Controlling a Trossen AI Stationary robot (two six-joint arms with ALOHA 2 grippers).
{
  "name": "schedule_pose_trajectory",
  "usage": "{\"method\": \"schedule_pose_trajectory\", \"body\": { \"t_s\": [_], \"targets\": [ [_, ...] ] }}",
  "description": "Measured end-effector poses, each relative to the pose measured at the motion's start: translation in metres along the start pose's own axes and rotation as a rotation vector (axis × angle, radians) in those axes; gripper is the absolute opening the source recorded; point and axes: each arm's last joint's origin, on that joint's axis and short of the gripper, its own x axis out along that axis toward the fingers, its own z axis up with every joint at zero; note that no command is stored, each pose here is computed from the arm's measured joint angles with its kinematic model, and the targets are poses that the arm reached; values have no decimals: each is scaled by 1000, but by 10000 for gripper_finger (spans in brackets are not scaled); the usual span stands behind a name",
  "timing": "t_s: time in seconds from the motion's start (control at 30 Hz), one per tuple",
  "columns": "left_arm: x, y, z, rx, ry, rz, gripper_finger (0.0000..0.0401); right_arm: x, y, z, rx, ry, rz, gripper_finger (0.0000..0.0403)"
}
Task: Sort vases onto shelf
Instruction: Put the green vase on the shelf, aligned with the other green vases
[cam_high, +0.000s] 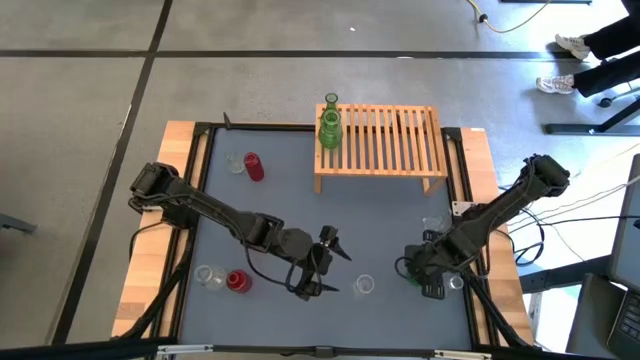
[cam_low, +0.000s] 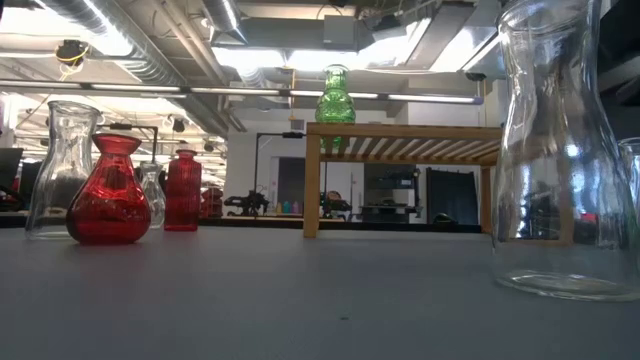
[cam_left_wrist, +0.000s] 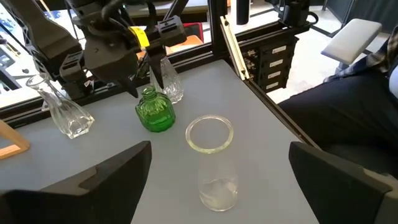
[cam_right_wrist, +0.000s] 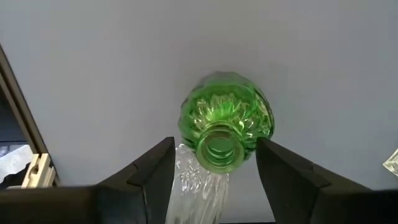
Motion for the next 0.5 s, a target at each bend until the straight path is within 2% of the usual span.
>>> {"method": "schedule_pose_trajectory", "body": {
  "t_s": [0.33,0.5],
  "targets": [
    [0,0,0,0,-1,0,375,14,3,5,15,42,-48,206],
    [0,0,0,0,-1,0,375,14,3,5,15,43,-49,163]
  ]
}}
